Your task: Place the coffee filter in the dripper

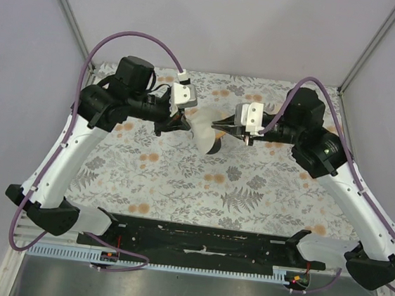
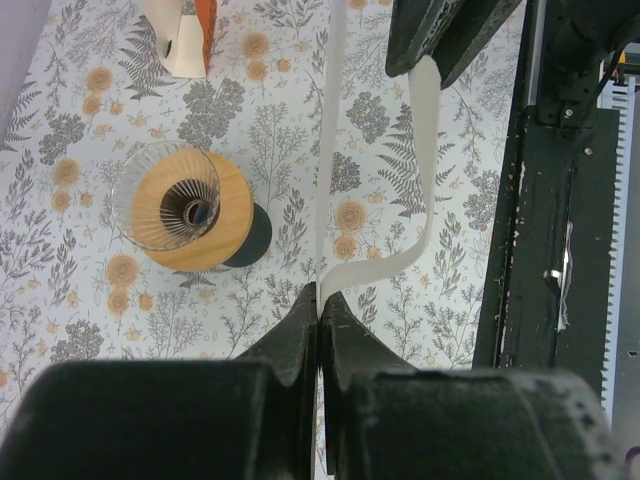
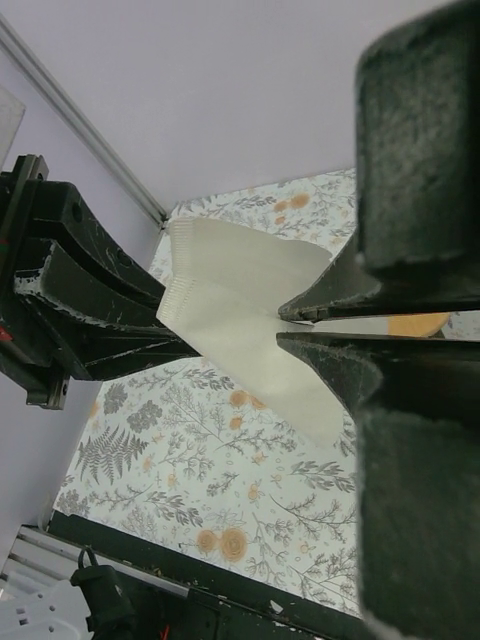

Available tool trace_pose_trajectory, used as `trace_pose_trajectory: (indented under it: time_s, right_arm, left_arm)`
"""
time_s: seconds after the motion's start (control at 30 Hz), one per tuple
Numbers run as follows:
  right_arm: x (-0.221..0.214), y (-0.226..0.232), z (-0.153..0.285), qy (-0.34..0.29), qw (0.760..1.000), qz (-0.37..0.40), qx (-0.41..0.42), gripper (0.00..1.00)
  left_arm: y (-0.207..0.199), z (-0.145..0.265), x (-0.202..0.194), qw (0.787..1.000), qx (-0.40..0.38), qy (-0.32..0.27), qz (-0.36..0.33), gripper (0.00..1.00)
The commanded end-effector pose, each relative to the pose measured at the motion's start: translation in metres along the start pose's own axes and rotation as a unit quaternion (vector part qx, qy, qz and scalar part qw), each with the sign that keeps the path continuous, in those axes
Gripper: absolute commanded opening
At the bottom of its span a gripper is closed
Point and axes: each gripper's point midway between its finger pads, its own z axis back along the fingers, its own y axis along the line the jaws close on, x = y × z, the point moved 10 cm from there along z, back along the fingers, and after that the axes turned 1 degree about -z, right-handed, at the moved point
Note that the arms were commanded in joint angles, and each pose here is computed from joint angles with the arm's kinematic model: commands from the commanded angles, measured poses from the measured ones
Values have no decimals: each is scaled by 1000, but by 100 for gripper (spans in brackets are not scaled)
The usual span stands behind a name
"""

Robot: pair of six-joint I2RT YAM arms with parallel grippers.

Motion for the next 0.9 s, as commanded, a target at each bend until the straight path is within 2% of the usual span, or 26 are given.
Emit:
trace_pose_trajectory:
  time_s: [0.0, 0.07, 0.3, 0.4, 0.53, 0.57, 0.6, 0.63, 0.77, 0.8, 0.87]
  right_arm:
    - [8, 2, 16, 14, 999, 10, -46, 18]
    - [9, 2, 26, 22, 997, 15, -69, 25]
    - [-2, -11, 47, 35, 991, -32, -124, 59]
    - [-16, -21, 44, 40, 989, -62, -130, 66]
    - [-22, -22, 29, 14, 995, -79, -66, 73]
    - [-22, -20, 25, 1, 996, -82, -38, 81]
    - [-23, -18, 23, -7, 996, -82, -18, 83]
    - [-23, -16, 22, -15, 997, -79, -3, 95]
    - [-31, -12, 16, -24, 996, -87, 28, 91]
    - [-32, -12, 14, -28, 994, -96, 35, 87]
    - [-35, -13, 7, -32, 992, -110, 47, 72]
  left_arm:
    - [-1, 1, 2, 1000, 13, -8, -5, 2]
    - [-1, 1, 1, 1000, 13, -7, -6, 2]
    - [-2, 2, 2, 1000, 9, -10, -8, 2]
    - [-3, 2, 3, 1000, 6, -13, -11, 2]
    - [-2, 1, 1, 1000, 7, -10, -8, 2]
    - [-2, 1, 1, 1000, 8, -10, -8, 2]
    - [-2, 0, 1, 1000, 8, -8, -6, 2]
    - [-1, 0, 0, 1000, 7, -7, -5, 2]
    - [-1, -1, 0, 1000, 7, -8, -4, 2]
    - [-1, -1, 0, 1000, 4, -10, -5, 2]
    - [-1, -3, 1, 1000, -2, -12, -5, 2]
